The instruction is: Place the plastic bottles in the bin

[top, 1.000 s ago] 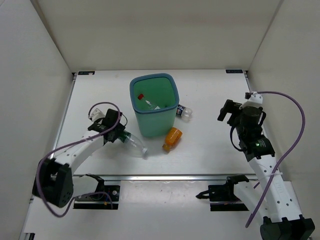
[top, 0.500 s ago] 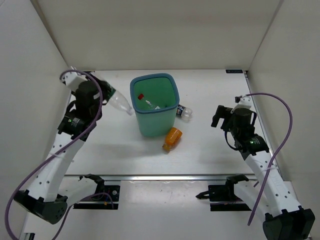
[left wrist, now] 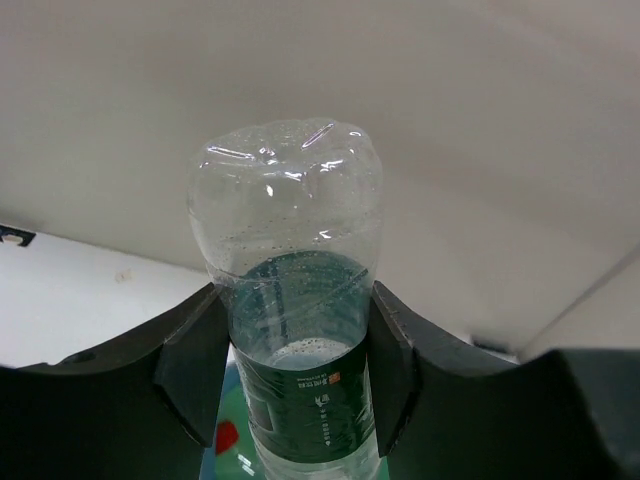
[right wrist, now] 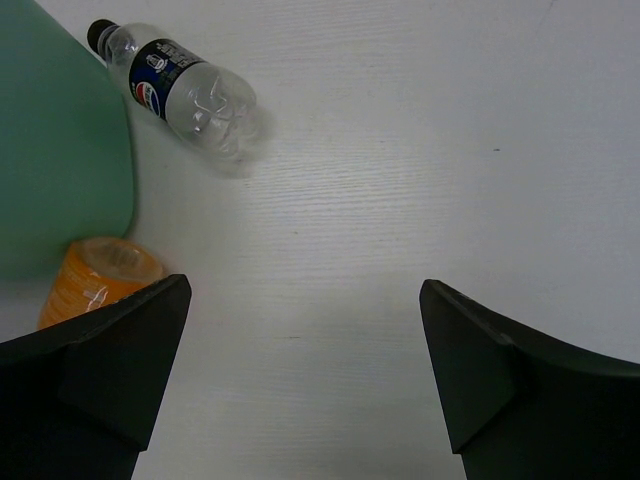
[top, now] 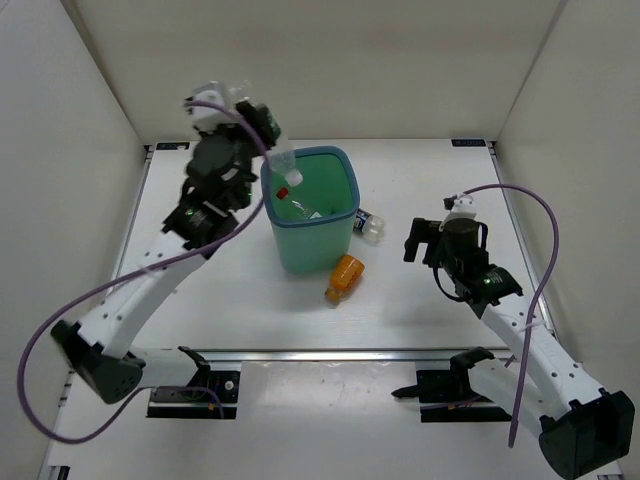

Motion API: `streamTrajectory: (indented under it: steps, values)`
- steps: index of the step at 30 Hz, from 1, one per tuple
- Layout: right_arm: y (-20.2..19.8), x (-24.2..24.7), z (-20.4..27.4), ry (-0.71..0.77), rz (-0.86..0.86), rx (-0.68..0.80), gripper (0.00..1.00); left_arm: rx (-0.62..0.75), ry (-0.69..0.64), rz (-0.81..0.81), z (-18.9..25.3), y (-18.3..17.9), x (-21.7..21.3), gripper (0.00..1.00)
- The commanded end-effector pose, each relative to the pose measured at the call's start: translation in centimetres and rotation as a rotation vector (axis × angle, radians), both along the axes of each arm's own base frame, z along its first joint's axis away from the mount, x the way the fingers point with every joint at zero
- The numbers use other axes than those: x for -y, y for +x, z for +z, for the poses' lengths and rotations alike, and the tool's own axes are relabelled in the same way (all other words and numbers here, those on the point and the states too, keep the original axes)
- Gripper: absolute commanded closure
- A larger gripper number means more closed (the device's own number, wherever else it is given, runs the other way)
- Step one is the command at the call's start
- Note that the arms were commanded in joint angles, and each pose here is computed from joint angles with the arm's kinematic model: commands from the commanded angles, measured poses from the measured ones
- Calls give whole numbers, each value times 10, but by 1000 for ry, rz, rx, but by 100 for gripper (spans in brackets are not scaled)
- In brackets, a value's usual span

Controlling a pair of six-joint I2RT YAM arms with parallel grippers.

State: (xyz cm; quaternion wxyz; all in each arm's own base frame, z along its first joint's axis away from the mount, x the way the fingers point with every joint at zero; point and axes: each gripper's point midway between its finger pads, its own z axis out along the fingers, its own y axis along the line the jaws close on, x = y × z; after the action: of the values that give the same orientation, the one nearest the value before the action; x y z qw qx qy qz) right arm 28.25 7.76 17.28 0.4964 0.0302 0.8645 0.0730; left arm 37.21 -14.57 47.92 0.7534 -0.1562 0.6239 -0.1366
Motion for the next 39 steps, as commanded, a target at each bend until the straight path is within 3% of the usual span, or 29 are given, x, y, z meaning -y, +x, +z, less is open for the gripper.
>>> streamTrajectory:
  steps: [1,3,6,8,9,14,18,23,25,27,31,34,39]
  values:
    - [8,-12,6,38,11,23,3,-25,151,-51,-17,14,40,43]
    - [7,-19,5,28,20,19,2,-70,178,-69,-37,22,51,38]
    - [7,-26,-1,18,39,0,1,-109,203,-94,-51,21,57,22]
    - [10,-26,-4,16,52,-10,1,-87,198,-117,-45,13,58,3]
    - [13,-26,-3,22,60,-12,1,-79,204,-135,-44,9,59,1]
    - [32,-32,1,11,215,35,1,-74,225,-239,-29,-15,63,1]
    - [47,-45,15,4,405,106,2,-127,210,-319,-43,-35,57,2]
    - [86,-57,28,38,535,132,3,-280,61,-259,-105,-50,3,1]
    - [97,-68,23,33,630,109,4,-397,25,-204,-149,-58,-25,1]
    - [110,-72,-5,27,666,-3,6,-516,-19,-163,-193,-71,-47,2]
    - [149,-83,-22,-67,699,-40,6,-756,-71,-56,-275,-105,-87,1]
    - [162,-94,-39,-60,742,-43,6,-851,-117,-16,-312,-128,-94,2]
    - [178,-116,-61,-35,798,-69,6,-890,-143,14,-323,-140,-103,2]
